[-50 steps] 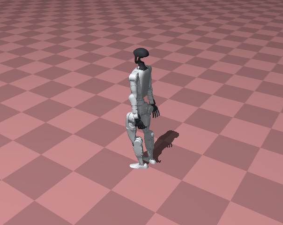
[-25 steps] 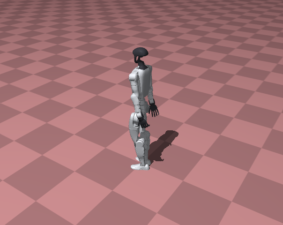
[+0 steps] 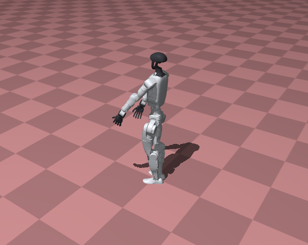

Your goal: Upper body actions

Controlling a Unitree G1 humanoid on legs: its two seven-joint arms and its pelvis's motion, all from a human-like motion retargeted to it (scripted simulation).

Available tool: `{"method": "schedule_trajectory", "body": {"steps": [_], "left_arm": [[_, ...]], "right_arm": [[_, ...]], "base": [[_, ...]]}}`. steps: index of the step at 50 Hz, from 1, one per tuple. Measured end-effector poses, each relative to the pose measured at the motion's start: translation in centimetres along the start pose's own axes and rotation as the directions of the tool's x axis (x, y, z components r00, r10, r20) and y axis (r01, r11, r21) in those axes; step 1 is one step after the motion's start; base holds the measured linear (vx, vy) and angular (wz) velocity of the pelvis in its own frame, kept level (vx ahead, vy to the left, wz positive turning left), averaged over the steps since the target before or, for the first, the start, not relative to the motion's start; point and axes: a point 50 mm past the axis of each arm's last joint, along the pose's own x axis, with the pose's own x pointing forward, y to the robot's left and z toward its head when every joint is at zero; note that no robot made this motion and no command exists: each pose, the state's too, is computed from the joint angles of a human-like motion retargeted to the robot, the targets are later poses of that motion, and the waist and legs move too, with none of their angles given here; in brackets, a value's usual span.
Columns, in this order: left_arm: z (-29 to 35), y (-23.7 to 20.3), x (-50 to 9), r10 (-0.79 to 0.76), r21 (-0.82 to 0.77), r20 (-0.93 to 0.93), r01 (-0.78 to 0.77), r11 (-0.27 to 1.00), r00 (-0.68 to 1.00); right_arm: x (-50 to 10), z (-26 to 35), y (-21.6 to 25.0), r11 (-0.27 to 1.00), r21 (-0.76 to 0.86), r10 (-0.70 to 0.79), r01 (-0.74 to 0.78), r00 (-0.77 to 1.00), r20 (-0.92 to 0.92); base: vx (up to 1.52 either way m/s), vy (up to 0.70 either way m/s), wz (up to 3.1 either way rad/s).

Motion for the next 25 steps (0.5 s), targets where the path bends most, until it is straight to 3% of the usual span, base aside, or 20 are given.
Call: {"method": "schedule_trajectory", "body": {"steps": [6, 12, 15, 22, 25], "left_arm": [[11.9, -1.5, -3.2, 0.074, 0.081, 0.332, -0.107, 0.991, 0.940], [19.3, -3.5, -7.3, 0.095, 0.060, 0.570, -0.157, 0.986, 0.816], [21.4, -4.2, -8.8, 0.098, 0.026, 0.631, -0.147, 0.989, 0.770], [23.6, -5.0, -10.8, 0.092, -0.117, 0.710, -0.012, 0.993, 0.698], [23.9, -5.1, -11.1, 0.124, -0.189, 0.725, 0.023, 0.982, 0.677]], "right_arm": [[-3.8, 13.4, -0.3, 0.998, 0.055, -0.015, -0.009, 0.910, 0.415], [-9.3, 21.4, -2.4, 0.981, 0.181, -0.066, -0.073, 0.749, 0.660], [-12.0, 24.0, -3.2, 0.973, 0.204, -0.082, -0.108, 0.663, 0.744], [-15.3, 26.2, -5.4, 0.972, 0.232, -0.218, 0.047, 0.558, 0.801], [-15.4, 26.2, -5.7, 0.964, 0.263, -0.241, 0.040, 0.548, 0.801]], "base": [[0.04, -0.02, -0.20], [0.05, -0.04, 0.01], [0.02, 0.00, 0.04], [0.00, 0.00, 0.00], [0.00, 0.00, 0.00]]}}
